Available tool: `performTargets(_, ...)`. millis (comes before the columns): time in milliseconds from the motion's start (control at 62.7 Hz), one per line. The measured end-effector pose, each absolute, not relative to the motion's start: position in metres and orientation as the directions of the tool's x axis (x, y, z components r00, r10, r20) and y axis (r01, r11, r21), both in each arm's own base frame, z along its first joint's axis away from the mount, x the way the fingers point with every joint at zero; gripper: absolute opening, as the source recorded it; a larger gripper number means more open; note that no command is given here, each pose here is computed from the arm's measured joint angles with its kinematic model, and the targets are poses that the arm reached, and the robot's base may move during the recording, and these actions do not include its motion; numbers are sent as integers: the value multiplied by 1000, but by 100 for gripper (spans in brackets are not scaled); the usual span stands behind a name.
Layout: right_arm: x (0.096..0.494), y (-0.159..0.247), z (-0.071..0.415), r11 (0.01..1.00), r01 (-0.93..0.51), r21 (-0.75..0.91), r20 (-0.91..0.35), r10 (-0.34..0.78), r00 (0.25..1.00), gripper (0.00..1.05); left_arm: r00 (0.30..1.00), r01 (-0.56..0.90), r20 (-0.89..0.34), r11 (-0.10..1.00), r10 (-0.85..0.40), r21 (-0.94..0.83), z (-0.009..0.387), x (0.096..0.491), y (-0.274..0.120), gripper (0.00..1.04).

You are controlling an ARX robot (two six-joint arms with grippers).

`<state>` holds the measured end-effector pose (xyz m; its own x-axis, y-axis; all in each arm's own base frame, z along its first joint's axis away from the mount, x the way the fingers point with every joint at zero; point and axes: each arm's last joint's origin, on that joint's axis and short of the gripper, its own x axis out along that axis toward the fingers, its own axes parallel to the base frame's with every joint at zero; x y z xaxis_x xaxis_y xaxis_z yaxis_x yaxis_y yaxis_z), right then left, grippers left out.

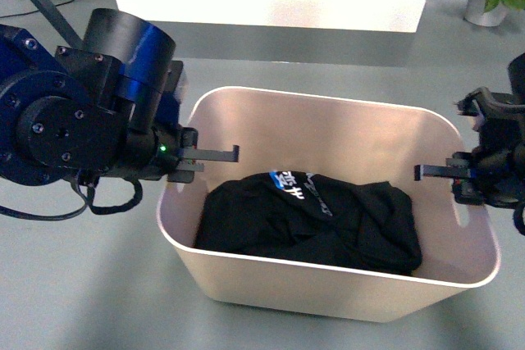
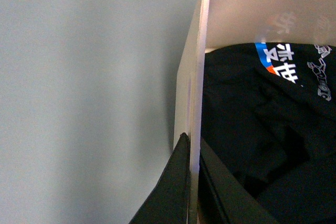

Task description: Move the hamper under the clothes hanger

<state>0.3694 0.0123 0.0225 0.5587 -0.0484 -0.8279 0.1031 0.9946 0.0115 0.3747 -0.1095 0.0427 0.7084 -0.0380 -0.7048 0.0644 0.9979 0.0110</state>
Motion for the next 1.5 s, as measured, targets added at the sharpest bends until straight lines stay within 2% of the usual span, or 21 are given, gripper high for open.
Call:
performTargets(96,370,7,22,993,121,5,-827,-64,558,3,705,86,-707,996,-62,-1,43,373,-114,4)
performTargets(431,369,22,23,997,68,28,-828,-14,560,3,711,29,-703,999,-5,22,43,377,-100,4)
performTargets(558,369,15,23,996,93,14,-828,-40,560,3,709,55,-705,998,-29,14,43,375,-106,4)
performTargets(606,370,13,23,995,102,12,-827,-48,560,3,715,121,-692,993,-97,-14,43,376,-107,4)
performTargets(781,375,15,26,987,91,129,-784,45,620,3,692,131,-716,991,-89,3,43,378,-101,4)
performTargets(1196,399,21,14,989,109,100,-818,19,574,3,659,121,-751,992,-49,41,29,389,-104,4)
performTargets(1499,403,24,5,990,107,86,-830,12,557,3,635,120,-772,991,-37,52,13,391,-107,4)
